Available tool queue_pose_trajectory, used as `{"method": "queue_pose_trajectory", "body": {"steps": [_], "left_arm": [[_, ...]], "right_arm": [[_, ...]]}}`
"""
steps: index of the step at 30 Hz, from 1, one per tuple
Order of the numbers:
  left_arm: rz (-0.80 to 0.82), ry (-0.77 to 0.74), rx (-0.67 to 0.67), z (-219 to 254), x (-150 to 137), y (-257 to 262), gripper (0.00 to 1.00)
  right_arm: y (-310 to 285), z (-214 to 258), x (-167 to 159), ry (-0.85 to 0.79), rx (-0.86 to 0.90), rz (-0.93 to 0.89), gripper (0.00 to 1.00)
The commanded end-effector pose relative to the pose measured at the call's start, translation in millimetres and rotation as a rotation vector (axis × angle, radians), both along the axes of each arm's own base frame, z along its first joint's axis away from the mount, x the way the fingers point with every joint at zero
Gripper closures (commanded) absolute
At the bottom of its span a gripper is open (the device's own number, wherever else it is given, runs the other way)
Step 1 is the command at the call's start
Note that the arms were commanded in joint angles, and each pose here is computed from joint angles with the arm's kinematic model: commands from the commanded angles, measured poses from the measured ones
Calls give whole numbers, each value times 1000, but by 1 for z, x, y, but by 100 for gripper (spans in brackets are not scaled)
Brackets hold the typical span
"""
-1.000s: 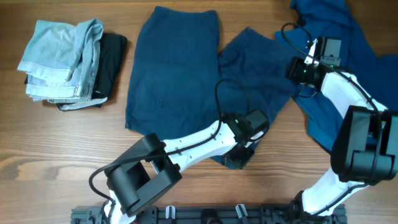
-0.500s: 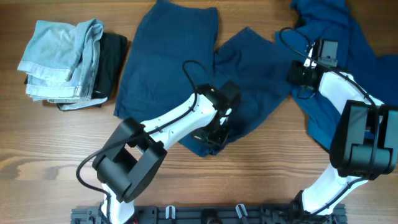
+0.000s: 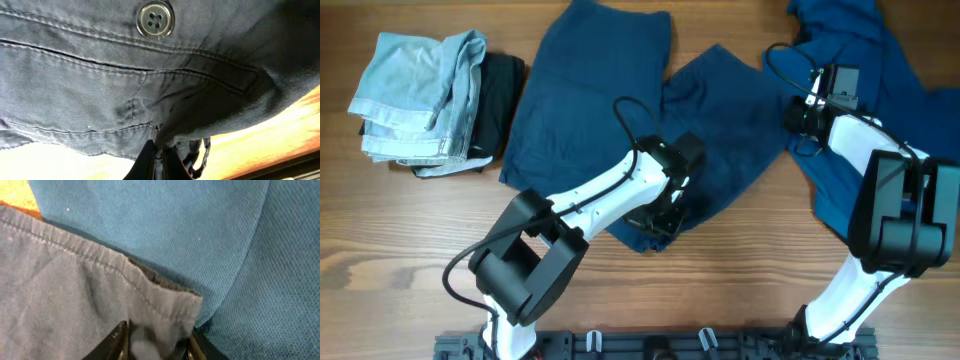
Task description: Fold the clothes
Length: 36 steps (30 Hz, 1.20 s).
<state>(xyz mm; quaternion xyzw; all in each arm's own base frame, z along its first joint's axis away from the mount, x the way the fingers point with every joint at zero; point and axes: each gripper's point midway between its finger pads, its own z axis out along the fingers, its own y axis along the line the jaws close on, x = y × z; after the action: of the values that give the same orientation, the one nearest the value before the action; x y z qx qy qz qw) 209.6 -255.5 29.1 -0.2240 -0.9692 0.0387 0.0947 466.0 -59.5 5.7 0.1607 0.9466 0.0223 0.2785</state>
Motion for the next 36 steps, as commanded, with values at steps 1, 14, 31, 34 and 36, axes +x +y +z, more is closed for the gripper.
{"method": "queue_pose_trajectory", "body": {"steps": [1,14,31,34,36], "left_arm": [[6,-23,27,0,7,4,96],[61,-51,69,-1,14,12,96],[365,-10,212,63,12,101,96],[383,-8,273,71,-15,90,96],[454,-85,315,82,-21,90,96]], "right_arm": [[3,-3,6,-7,20,9,73],[-3,44,-19,17,-6,-44,96],[24,100,-167,395,118,-139,96],[26,100,-164,383,113,-100,96],[26,100,-164,384,110,-91,96]]}}
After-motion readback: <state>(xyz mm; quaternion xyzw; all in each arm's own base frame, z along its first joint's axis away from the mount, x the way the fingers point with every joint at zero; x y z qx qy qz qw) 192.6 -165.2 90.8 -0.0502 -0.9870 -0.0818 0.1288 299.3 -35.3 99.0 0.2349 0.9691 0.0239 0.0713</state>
